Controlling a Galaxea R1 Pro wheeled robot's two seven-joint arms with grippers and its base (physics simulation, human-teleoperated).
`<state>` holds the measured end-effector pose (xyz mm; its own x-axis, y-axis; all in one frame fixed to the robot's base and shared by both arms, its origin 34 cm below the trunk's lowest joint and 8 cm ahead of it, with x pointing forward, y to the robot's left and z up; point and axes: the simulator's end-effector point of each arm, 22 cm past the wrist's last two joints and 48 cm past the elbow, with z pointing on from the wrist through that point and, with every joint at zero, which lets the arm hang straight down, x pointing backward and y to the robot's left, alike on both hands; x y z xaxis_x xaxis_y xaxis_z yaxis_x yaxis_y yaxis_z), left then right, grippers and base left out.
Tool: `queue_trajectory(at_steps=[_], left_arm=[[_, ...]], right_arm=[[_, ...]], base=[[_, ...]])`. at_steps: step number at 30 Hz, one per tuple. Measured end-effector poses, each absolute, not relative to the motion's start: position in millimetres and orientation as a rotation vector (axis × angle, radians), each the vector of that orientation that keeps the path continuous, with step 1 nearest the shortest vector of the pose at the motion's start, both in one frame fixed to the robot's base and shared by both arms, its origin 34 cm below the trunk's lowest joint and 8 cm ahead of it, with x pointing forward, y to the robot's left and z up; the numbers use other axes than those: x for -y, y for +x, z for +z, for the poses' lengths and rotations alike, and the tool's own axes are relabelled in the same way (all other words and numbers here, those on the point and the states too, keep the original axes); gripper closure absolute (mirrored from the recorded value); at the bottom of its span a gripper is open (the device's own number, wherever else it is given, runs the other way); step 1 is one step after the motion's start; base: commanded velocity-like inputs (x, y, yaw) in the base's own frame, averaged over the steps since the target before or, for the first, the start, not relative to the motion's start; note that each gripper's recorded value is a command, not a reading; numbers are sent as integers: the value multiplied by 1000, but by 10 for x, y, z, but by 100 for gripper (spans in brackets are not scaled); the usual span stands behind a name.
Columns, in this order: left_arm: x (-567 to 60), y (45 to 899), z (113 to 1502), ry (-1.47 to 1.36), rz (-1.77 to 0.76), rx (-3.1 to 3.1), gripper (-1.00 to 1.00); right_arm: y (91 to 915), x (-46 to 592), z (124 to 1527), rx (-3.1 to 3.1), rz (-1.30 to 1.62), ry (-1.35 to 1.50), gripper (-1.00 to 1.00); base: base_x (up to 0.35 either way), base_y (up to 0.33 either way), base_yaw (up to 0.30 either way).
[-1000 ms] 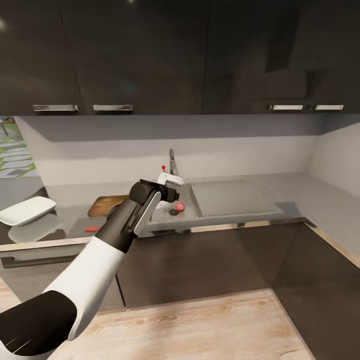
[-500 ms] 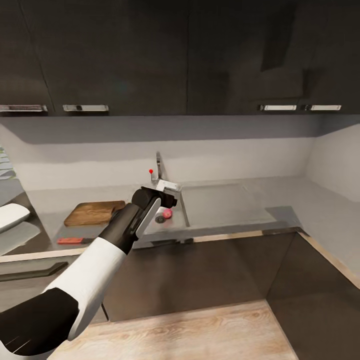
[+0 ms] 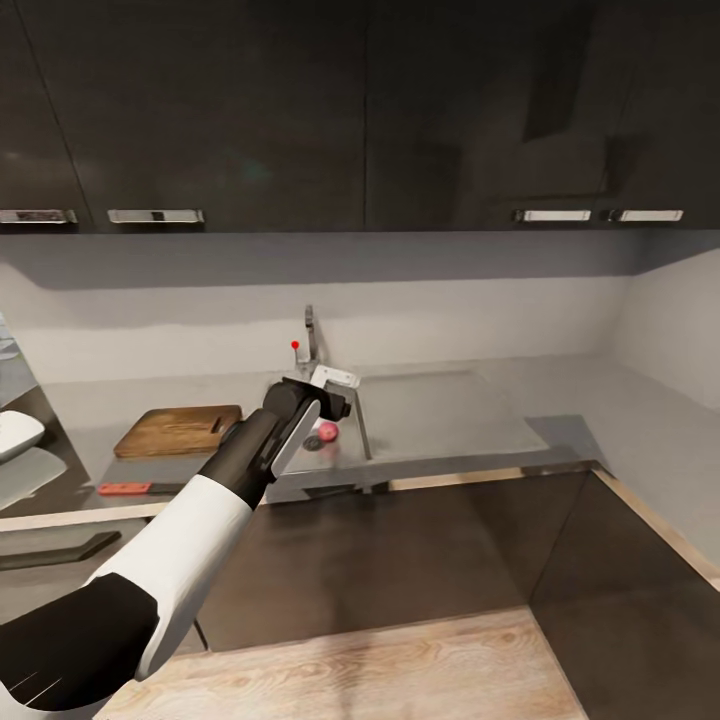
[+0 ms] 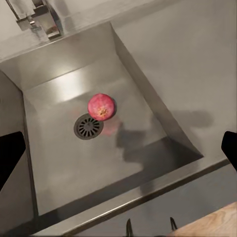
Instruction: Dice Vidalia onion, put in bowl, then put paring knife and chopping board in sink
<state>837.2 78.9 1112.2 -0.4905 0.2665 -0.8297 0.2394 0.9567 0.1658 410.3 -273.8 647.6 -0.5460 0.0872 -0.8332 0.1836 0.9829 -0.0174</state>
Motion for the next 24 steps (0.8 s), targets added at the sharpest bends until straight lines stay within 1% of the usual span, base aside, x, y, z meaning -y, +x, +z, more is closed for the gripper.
queue_trajectory(at_steps=[13,22,24], left_arm=[[-805,8371,11065,357,37,-2117,-100],[-787,8364,11047,351,22,-2125,-100],[-648,8315,11020,324,-89,-2150,-100]], right_arm=[[4103,2746,6476,-2151,-128,192,-100],[4102,2756,6476,-2151,-130,190,-100],[4102,2757,6476,-2151,-130,191,-100]], base=[[0,0,215],[0,0,45],[0,0,2]])
